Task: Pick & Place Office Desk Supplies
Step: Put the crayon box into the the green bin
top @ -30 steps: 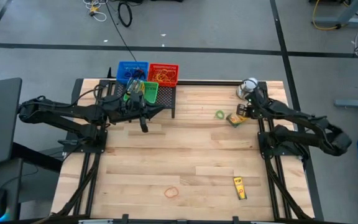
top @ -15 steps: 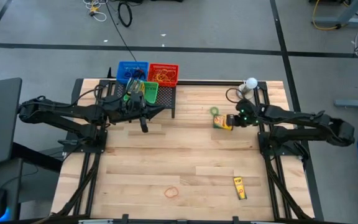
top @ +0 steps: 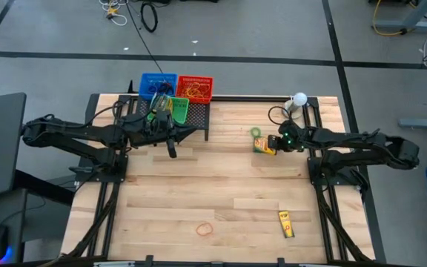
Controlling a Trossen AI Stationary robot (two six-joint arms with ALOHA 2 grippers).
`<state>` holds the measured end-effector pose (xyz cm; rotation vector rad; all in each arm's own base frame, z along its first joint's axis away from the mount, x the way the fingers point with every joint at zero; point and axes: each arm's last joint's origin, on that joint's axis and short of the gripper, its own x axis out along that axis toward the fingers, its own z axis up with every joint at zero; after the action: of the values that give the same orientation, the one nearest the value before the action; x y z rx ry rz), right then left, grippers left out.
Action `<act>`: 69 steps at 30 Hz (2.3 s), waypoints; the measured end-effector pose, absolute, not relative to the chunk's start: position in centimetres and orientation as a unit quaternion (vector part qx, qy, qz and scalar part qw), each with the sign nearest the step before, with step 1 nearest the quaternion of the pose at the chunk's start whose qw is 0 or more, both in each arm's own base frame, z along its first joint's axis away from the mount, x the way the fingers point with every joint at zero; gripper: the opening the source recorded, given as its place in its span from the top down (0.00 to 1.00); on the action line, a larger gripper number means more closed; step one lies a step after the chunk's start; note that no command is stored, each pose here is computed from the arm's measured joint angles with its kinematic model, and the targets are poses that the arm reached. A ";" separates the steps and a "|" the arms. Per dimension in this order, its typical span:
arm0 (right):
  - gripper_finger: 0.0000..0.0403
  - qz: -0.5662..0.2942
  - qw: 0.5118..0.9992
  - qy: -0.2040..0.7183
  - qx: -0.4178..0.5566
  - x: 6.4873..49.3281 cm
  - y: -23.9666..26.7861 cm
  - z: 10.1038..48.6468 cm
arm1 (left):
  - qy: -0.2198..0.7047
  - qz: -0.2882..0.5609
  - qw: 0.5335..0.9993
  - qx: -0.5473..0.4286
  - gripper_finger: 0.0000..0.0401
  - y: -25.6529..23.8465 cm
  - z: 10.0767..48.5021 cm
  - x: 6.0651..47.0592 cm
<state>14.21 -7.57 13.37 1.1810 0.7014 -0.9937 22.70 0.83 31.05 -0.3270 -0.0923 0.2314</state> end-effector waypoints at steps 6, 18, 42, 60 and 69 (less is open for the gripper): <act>0.91 -0.430 0.677 0.305 0.513 14.6 -7.8 13.2 | -0.047 0.114 0.976 -0.177 0.98 0.8 31.1 22.7; 0.99 -0.379 0.744 0.332 0.439 15.5 -7.7 15.4 | -0.049 0.148 0.964 -0.214 0.98 1.1 31.1 22.3; 1.00 -0.144 0.895 0.394 -0.152 27.3 -1.0 26.9 | -0.035 0.163 0.958 -0.234 0.98 3.5 31.9 19.2; 1.00 0.007 0.752 0.279 -0.597 38.8 4.9 18.5 | 0.016 0.160 0.958 -0.238 0.98 3.8 31.0 19.1; 1.00 0.038 0.735 0.295 -0.609 39.3 5.7 15.7 | 0.017 0.155 0.957 -0.243 0.98 3.7 31.0 19.1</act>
<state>39.29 5.70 15.68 -1.3394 0.6478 0.0827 19.13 3.75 30.96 -0.4931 0.0355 0.3140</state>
